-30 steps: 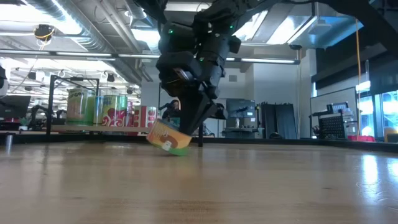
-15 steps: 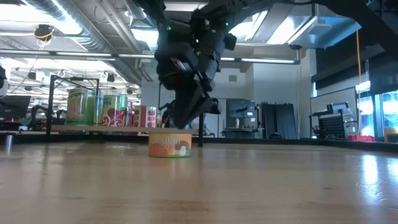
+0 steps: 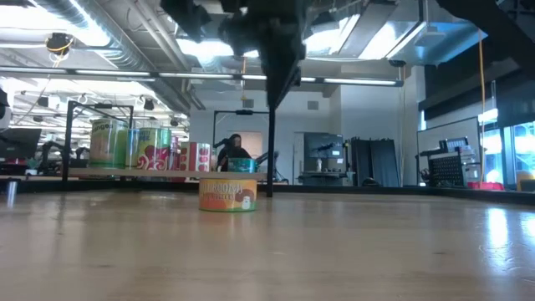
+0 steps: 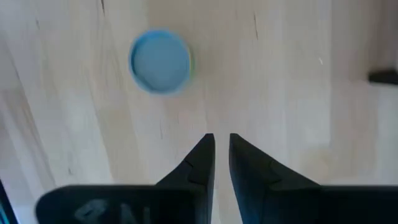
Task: Pick and place cans onto a shelf
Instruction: Put the canned mushroom on the shelf
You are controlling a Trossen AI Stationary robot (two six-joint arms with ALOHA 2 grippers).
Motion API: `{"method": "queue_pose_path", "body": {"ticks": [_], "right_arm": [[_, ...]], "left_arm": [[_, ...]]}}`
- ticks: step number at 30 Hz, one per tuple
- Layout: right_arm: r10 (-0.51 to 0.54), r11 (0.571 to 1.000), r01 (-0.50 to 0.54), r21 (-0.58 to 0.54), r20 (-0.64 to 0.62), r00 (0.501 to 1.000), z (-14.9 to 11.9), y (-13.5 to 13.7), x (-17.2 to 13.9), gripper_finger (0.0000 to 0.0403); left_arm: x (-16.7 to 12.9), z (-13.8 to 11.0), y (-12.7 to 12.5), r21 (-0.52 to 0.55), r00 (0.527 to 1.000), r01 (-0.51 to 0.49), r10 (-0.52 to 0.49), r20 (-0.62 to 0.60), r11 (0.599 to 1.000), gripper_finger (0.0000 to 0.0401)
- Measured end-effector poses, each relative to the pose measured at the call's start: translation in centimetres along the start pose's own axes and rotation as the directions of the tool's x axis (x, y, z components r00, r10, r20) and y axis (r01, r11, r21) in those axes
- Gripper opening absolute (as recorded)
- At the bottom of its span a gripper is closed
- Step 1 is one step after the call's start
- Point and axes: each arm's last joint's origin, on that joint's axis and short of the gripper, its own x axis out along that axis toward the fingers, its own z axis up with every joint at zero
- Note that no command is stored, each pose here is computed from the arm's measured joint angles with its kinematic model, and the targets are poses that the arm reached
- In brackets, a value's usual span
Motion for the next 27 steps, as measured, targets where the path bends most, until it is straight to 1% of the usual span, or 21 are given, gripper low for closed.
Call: {"method": "queue_pose_path", "body": {"ticks": [4, 6, 8, 11, 15, 18, 22, 27], "right_arm": [[-0.044, 0.999, 0.043, -0.023, -0.043, 0.998, -0.7, 0.9, -2.0, 0.0049], [-0.058, 0.998, 0.056, -0.033, -0.067, 0.996, -1.2, 1.4, -3.0, 0.0049], [-0.053, 0.997, 0.05, -0.064, -0.041, 0.998, -1.3, 1.9, -4.1, 0.0049], [-0.006, 0.994, 0.005, -0.108, -0.009, 1.0, -2.2, 2.7, -6.0, 0.0049], [0.031, 0.989, -0.018, -0.145, 0.088, 0.996, -4.2, 3.5, -10.4, 0.0049], [0.044, 0.983, -0.01, -0.184, 0.181, 0.982, -6.3, 3.8, -14.2, 0.0049], [0.053, 0.975, 0.019, -0.22, 0.316, 0.947, -9.9, 3.8, -19.4, 0.0049], [0.084, 0.966, 0.042, -0.254, 0.465, 0.881, -15.0, 3.2, -24.9, 0.0049]], "left_arm": [[0.0, -0.5, -0.3, -0.014, 0.998, 0.035, -0.035, -0.055, 0.999, 0.0059], [0.0, -0.6, -0.4, -0.017, 0.997, 0.05, -0.051, -0.058, 0.999, 0.0059], [0.0, -0.6, -0.6, -0.021, 0.994, 0.1, -0.101, -0.044, 0.995, 0.0059], [0.0, -0.4, -1.3, -0.008, 0.979, 0.204, -0.204, -0.004, 0.979, 0.0059], [0.0, -0.2, -2.6, 0.059, 0.95, 0.311, -0.312, 0.002, 0.949, 0.0059], [0.1, 0.5, -3.8, 0.113, 0.933, 0.355, -0.36, 0.023, 0.928, 0.0059], [0.7, 1.7, -5.7, 0.206, 0.933, 0.343, -0.358, 0.041, 0.917, 0.0059], [3.5, 2.8, -8.6, 0.208, 0.934, 0.331, -0.35, 0.064, 0.92, 0.0059]]}}
